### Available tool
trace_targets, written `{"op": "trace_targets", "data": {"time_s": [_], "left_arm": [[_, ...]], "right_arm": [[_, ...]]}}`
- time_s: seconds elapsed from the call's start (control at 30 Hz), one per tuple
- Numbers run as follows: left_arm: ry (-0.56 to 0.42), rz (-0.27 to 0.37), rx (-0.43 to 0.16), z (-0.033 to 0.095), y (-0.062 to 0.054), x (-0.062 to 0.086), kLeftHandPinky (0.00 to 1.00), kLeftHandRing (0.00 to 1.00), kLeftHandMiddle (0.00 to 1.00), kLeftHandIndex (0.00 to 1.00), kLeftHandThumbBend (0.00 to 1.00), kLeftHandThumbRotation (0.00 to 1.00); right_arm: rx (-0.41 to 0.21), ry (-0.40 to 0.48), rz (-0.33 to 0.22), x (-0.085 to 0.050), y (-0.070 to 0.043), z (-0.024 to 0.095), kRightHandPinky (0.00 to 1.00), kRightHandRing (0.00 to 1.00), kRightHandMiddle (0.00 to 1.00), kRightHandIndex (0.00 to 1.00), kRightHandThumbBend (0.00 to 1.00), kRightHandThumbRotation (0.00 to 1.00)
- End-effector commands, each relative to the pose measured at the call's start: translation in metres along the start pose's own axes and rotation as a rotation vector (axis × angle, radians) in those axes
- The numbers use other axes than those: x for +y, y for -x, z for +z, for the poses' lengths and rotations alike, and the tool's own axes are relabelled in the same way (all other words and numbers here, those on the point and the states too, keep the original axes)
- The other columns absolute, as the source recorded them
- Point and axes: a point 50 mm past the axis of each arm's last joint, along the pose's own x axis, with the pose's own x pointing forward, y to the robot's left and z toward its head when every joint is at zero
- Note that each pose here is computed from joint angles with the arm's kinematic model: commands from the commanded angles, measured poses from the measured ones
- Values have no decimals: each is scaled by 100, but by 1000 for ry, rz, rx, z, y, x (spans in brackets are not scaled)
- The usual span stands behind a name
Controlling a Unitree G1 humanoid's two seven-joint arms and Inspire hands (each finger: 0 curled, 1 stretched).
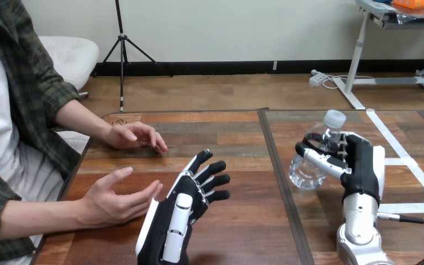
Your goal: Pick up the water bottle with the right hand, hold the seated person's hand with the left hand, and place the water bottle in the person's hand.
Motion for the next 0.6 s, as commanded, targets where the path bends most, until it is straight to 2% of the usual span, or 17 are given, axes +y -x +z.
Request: {"op": "trace_targets", "data": {"time_s": [0.0, 0.57], "left_arm": [[15, 11, -126, 18, -16, -7, 73, 80, 83, 89, 44, 100], [6, -2, -148, 23, -18, -5, 74, 79, 83, 89, 46, 100]], "right_arm": [[-213, -44, 2, 3, -10, 39, 44, 47, 51, 53, 73, 0], [-380, -88, 25, 6, 3, 48, 39, 45, 51, 53, 74, 0]]}}
